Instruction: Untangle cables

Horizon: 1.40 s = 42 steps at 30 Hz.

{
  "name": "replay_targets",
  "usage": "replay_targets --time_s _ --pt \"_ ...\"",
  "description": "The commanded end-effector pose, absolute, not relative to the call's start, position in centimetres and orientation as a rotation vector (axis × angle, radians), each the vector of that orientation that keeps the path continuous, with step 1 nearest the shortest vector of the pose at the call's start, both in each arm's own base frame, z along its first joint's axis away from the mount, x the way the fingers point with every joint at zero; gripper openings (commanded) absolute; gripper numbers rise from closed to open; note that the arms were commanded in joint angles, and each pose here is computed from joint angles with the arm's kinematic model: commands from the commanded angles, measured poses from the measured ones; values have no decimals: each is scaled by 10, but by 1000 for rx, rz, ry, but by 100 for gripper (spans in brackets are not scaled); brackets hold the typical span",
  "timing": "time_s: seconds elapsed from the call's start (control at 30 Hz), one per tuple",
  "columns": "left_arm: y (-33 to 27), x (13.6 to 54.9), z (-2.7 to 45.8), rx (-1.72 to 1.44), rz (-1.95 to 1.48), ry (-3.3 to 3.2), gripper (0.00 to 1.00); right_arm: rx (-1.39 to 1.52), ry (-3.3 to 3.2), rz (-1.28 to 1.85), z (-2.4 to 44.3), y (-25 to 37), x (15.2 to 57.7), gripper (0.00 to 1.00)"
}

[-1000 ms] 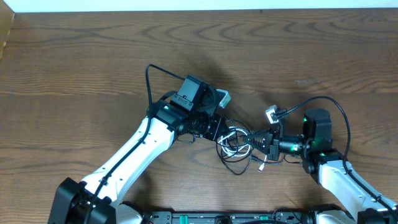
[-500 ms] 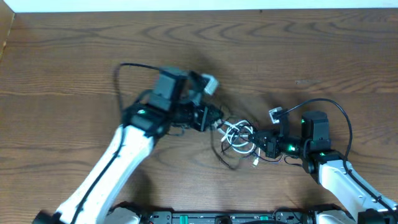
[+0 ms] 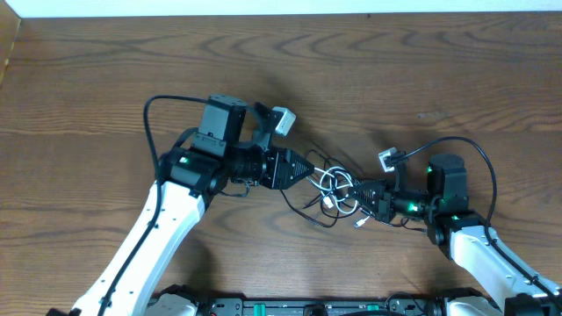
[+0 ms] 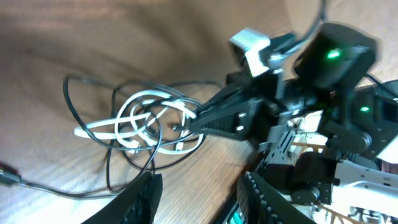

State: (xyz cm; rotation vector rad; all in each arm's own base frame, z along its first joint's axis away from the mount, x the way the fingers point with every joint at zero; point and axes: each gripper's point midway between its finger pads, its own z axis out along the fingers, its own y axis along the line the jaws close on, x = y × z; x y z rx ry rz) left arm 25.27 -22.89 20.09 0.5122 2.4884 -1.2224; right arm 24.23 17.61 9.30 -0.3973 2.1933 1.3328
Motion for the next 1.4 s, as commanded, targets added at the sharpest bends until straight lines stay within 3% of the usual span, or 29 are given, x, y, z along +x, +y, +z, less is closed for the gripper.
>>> replay_targets --time_s 0.0,0.6,0.9,1.37 --pt "-227 254 185 480 -1213 2563 44 -580 2035 1521 120 189 222 1" --pt "-285 240 125 647 -1266 2685 43 -747 1872 1650 141 195 201 1" --pt "-277 253 115 615 -1124 2700 39 -793 1822 1685 148 195 196 1" --pt "-301 265 152 666 -1362 2483 36 -795 1821 1685 147 195 195 1"
